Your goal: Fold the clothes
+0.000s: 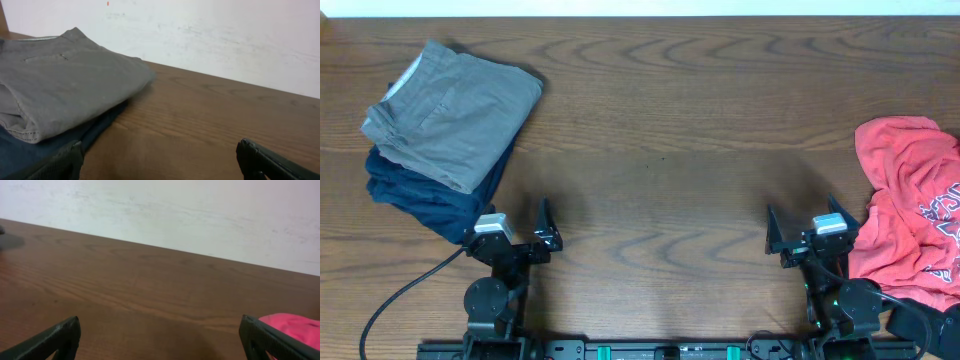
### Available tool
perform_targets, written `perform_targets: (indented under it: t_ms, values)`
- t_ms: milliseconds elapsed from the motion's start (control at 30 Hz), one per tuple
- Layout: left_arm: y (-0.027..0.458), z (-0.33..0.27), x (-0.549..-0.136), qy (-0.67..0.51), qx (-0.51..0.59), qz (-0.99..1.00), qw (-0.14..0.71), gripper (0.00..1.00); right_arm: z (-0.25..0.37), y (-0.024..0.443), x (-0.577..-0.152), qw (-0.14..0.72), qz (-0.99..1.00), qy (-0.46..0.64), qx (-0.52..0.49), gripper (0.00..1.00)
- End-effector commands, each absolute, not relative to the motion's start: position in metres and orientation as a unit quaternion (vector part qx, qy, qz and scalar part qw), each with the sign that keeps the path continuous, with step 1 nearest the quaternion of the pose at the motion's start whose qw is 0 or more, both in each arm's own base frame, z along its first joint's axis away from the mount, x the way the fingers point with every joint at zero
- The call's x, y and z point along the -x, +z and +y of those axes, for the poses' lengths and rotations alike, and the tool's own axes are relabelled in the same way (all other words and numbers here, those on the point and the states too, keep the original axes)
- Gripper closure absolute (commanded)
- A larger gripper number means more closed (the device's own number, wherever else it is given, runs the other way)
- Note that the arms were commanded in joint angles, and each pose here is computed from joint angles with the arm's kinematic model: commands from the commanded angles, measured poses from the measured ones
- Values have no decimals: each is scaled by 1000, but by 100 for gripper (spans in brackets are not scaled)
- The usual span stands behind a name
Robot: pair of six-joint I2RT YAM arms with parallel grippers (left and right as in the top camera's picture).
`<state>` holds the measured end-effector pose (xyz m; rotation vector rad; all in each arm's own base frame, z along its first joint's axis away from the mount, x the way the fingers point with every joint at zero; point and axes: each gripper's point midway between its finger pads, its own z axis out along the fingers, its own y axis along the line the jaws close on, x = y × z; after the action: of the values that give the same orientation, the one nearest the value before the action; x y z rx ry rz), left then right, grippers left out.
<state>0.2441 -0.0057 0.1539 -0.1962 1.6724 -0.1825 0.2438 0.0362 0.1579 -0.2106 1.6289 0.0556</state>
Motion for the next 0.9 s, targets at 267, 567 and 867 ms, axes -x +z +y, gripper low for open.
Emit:
perform_targets:
  t_ms: [267,567,867]
  values:
    - [136,-4,-244,-88,104,753,643,2,37,157,-243,680,728,48,76,1]
    - [134,-31,-239,-161,81,777,603,2,35,140,-244,631,769,101,3,1]
    - [151,-37,-227,-161,83,842,507,2,-15,146,-239,531,842,-21,-94,1]
